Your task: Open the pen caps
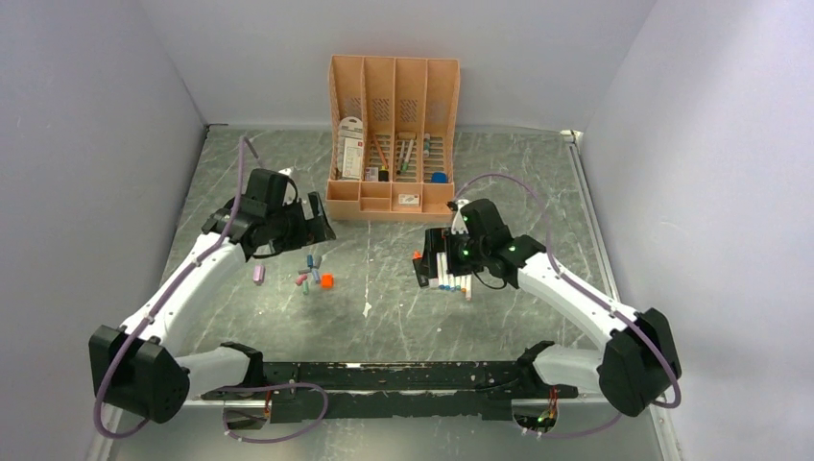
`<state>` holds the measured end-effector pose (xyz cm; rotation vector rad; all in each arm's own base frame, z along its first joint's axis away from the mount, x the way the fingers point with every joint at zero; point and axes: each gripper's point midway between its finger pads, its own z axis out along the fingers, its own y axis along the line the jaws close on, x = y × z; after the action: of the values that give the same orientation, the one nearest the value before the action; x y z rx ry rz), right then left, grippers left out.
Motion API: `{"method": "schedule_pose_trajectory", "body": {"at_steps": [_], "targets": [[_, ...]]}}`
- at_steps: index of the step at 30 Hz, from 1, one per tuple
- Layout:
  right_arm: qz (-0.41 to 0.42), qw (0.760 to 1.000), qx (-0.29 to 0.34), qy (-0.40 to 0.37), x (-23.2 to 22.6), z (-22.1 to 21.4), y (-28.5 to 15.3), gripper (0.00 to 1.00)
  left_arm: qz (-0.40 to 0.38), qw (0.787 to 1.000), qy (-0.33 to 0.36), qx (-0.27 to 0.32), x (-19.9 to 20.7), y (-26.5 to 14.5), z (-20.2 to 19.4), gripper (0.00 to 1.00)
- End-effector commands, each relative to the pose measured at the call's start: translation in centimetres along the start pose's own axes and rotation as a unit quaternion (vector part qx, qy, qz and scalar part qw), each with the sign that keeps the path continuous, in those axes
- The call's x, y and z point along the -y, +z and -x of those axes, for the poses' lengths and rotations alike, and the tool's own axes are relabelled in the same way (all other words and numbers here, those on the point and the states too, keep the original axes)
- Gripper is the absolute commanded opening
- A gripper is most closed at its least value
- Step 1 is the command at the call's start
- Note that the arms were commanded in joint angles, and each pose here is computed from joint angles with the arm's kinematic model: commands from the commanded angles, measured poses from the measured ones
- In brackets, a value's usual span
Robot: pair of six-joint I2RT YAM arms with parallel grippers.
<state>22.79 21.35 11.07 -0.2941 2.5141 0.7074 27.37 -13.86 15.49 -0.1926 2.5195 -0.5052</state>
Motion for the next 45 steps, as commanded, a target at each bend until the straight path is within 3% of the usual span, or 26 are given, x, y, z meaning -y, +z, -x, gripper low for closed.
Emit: {"method": "schedule_pose_trajectory", "body": {"at_steps": [1, 16, 45], "targets": [[-0.014, 1.000, 0.007, 0.002, 0.7, -0.6, -1.3, 1.00, -0.014, 1.000, 0.001, 0.028, 0.9, -2.0, 1.0, 1.00], [-0.010, 0.999, 0.024, 0.023, 0.9, -2.6, -3.5, 1.00, -0.039, 0.999, 0.002, 0.037, 1.5, -3.7, 0.5, 1.00], [-0.014, 0.999, 0.034, 0.014, 0.7, -0.9, -3.0, 1.00, -0.032, 0.998, 0.006, 0.062, 0.6, -2.6, 0.5, 1.00]]}}
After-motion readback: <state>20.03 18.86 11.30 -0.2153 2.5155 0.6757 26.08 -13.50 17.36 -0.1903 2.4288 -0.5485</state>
